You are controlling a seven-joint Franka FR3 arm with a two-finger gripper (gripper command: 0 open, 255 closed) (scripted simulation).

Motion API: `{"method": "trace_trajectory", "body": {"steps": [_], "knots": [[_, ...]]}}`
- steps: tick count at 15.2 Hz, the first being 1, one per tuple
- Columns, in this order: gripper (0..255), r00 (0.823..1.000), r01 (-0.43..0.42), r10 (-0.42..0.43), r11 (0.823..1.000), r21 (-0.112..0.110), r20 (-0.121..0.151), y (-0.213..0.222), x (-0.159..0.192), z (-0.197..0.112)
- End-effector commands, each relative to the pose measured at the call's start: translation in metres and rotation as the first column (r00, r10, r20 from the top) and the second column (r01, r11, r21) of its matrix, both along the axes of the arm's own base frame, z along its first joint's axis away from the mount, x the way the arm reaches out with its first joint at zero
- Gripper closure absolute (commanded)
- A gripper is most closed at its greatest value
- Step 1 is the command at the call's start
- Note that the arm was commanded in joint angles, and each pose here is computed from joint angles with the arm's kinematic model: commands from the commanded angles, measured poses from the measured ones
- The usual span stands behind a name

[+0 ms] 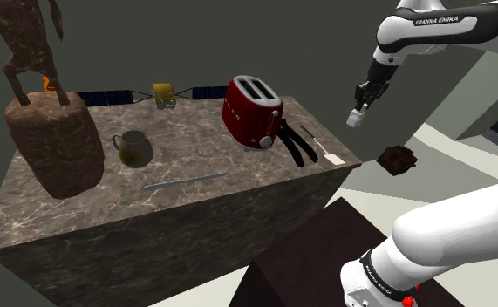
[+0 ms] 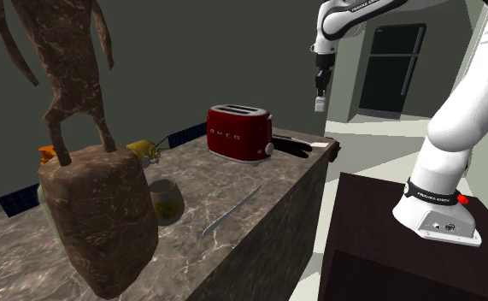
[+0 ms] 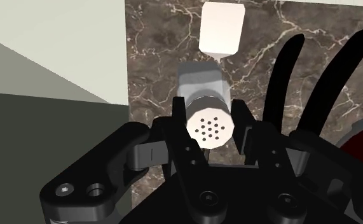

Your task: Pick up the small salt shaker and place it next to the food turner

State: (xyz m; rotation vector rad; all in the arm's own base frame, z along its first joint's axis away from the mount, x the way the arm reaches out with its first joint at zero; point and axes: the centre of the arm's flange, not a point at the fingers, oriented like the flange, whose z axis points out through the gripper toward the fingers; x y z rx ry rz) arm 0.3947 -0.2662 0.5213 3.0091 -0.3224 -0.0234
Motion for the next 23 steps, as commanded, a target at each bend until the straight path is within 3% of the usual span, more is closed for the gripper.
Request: {"method": "trace_trajectory", "body": {"steps": [1, 2, 23], "knots": [[255, 1.000, -0.001, 0.001, 1.000, -0.001, 0.000, -0.026, -0.010, -0.001], [255, 1.000, -0.001, 0.001, 1.000, -0.001, 0.000, -0.047, -0.017, -0.001], [255, 1.000, -0.001, 0.001, 1.000, -0.001, 0.000, -0.047, -0.017, -0.111]]}}
